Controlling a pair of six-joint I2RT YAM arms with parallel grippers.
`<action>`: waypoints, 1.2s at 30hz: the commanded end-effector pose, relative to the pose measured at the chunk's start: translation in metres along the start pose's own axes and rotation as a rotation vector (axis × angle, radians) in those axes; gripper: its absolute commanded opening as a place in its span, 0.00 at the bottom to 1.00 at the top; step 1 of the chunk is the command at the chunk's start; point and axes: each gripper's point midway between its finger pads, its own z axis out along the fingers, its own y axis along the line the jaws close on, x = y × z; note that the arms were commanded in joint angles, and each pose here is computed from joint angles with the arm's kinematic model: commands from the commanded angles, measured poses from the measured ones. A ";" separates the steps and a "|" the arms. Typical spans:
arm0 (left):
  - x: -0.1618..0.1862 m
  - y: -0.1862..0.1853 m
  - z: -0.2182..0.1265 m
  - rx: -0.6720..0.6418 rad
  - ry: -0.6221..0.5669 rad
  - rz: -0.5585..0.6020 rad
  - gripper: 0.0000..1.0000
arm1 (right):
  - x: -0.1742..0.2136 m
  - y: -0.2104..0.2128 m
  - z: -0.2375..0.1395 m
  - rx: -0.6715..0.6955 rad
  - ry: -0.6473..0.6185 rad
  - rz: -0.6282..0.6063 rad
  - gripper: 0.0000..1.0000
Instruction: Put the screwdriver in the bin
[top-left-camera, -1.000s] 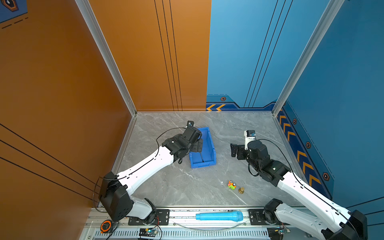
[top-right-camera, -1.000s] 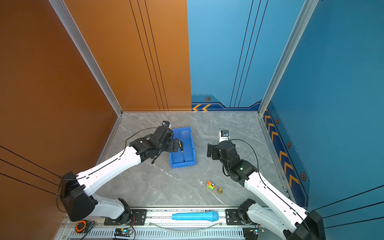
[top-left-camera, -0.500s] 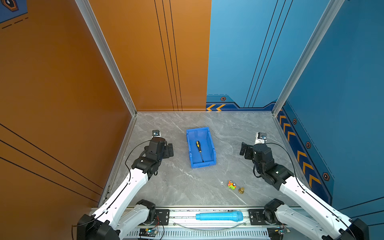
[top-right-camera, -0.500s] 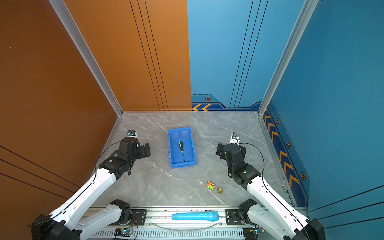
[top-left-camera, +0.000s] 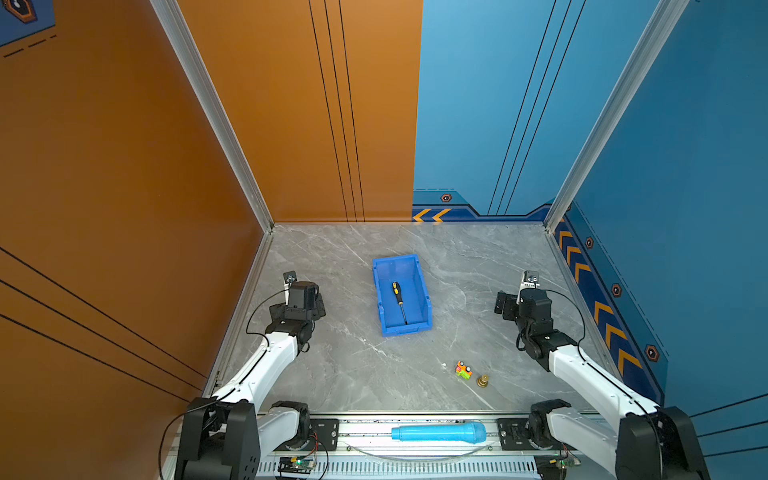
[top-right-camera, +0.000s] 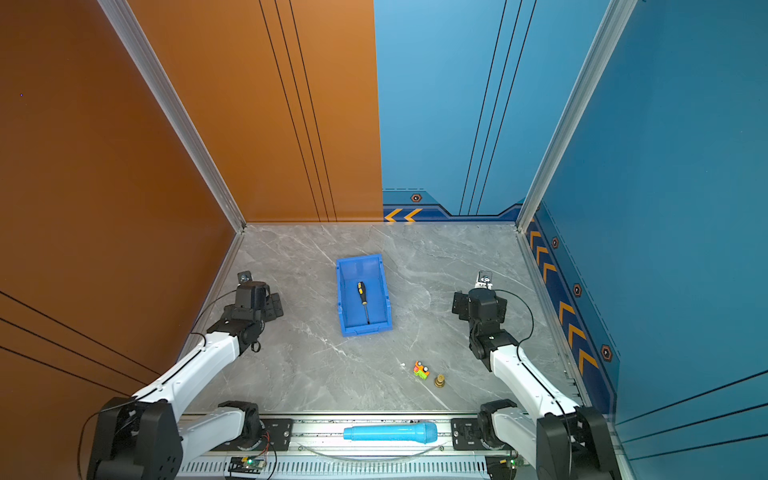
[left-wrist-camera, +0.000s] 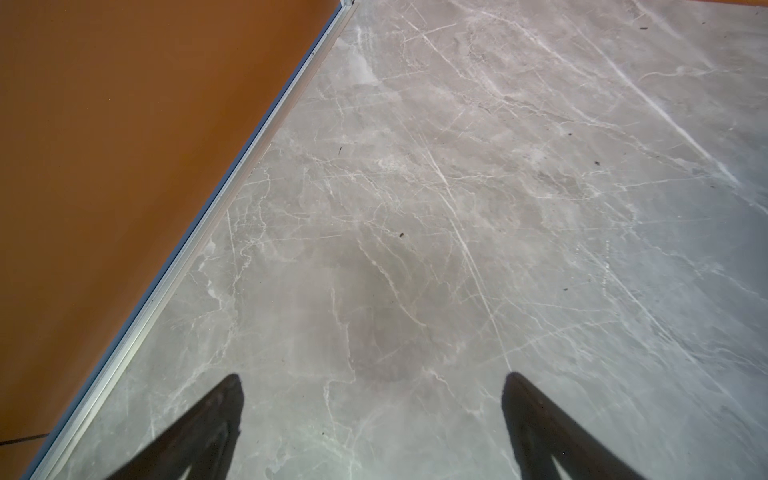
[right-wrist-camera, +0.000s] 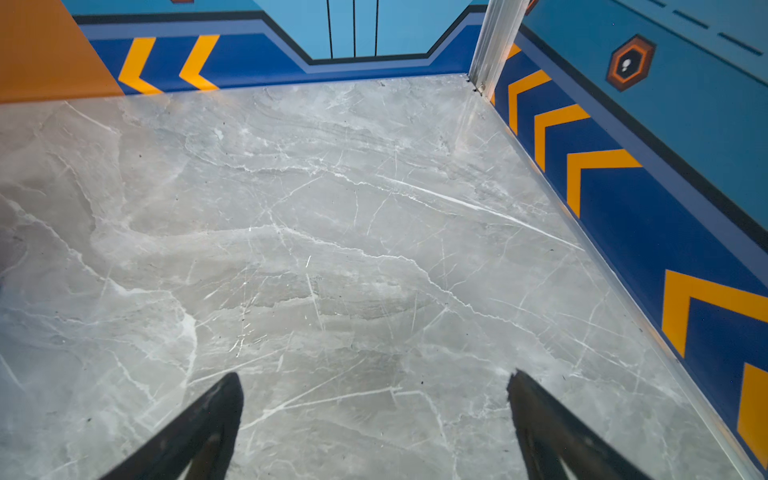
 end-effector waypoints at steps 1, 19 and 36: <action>-0.004 -0.001 0.011 -0.012 -0.072 0.043 0.98 | -0.006 0.002 0.011 -0.035 -0.035 -0.045 1.00; -0.029 -0.019 0.040 0.072 -0.239 0.021 0.98 | -0.011 0.001 0.067 -0.030 -0.146 -0.011 1.00; -0.033 -0.052 0.052 0.162 -0.322 0.082 0.98 | -0.001 -0.011 0.066 -0.008 -0.193 0.046 1.00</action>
